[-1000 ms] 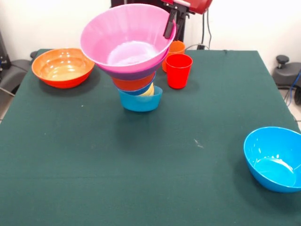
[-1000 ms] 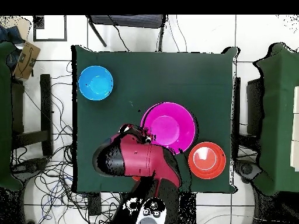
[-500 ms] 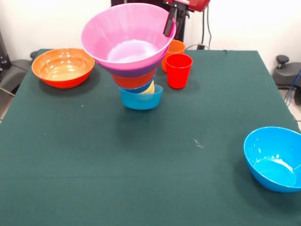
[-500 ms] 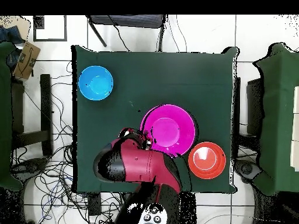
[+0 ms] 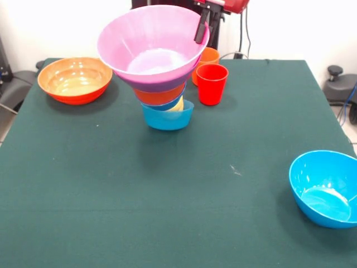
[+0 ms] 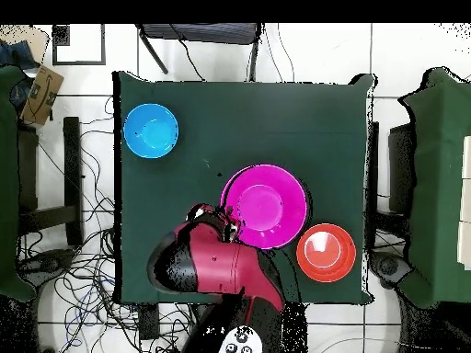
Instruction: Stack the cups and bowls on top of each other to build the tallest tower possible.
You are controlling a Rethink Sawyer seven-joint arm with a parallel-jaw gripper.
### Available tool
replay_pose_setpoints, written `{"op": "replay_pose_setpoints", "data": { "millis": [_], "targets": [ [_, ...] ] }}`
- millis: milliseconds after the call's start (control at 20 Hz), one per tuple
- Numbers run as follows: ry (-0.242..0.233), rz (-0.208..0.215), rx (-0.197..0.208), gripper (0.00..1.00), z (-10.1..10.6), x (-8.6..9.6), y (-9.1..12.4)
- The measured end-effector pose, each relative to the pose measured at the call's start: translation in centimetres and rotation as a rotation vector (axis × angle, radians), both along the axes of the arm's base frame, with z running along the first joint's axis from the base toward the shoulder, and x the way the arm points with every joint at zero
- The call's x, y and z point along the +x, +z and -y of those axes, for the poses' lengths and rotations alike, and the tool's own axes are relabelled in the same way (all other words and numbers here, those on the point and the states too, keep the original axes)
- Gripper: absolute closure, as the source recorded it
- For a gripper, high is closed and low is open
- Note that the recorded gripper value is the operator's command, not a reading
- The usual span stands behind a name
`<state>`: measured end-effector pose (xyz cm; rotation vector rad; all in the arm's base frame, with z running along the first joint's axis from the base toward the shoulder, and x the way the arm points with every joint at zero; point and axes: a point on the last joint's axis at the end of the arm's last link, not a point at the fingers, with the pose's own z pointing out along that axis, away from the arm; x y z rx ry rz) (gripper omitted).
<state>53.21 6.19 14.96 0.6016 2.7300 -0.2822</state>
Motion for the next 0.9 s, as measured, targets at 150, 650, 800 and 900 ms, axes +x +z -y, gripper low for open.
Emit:
{"op": "replay_pose_setpoints", "data": {
  "millis": [150, 650, 800, 900],
  "targets": [
    [-0.003, 0.004, -0.004, 1.0, -0.2, -0.5, 0.0],
    [-0.039, 0.004, -0.026, 1.0, -1.2, -2.8, 0.3],
    [-0.051, 0.031, -0.045, 1.0, -1.8, -3.6, 0.3],
    [-0.055, 0.048, -0.06, 1.0, -2.2, -4.0, 0.3]
  ]
}}
